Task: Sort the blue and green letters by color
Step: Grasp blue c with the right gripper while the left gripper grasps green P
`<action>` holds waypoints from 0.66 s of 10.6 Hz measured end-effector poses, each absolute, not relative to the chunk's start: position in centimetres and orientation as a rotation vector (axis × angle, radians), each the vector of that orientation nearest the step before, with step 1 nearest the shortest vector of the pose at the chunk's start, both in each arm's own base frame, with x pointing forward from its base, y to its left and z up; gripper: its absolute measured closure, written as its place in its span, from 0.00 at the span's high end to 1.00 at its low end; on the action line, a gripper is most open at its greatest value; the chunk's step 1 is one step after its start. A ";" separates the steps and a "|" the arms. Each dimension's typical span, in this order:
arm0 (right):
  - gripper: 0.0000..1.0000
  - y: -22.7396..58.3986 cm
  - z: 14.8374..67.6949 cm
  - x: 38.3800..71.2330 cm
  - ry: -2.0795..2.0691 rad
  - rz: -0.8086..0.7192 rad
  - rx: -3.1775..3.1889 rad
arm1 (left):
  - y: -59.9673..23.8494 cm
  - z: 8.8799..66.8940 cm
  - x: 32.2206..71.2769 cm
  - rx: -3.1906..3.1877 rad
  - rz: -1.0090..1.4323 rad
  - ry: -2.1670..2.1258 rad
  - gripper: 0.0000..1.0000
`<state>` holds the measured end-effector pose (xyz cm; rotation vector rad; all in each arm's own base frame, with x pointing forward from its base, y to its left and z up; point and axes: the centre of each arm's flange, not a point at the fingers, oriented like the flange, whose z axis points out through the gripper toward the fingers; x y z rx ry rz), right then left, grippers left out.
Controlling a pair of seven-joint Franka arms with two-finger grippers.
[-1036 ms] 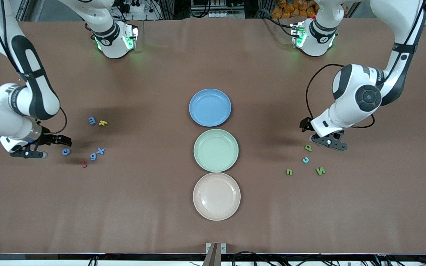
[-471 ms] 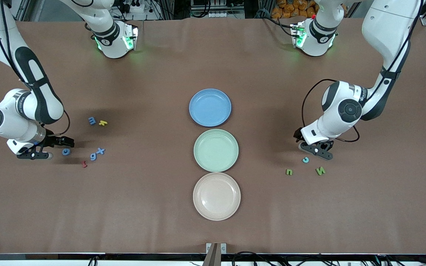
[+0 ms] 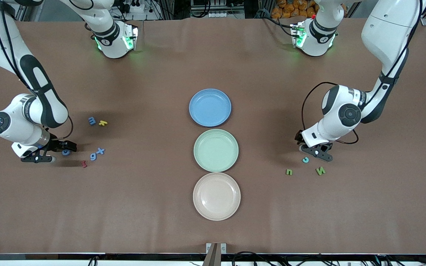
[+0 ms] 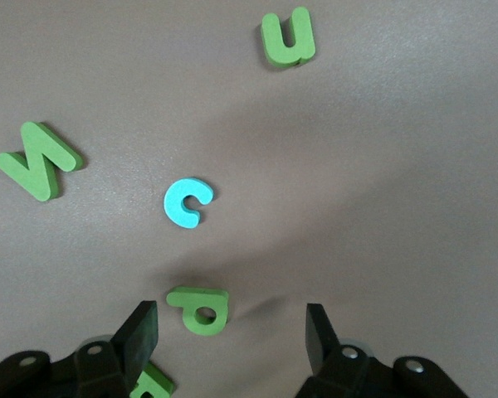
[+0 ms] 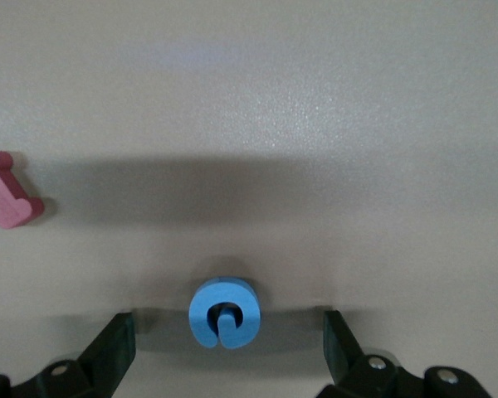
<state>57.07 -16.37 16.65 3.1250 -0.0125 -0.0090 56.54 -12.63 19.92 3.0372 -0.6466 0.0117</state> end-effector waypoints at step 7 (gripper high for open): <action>0.34 -16.4 17.5 57.9 -0.009 0.034 3.120 | -11.6 18.3 57.2 3.044 -0.014 -0.636 0.71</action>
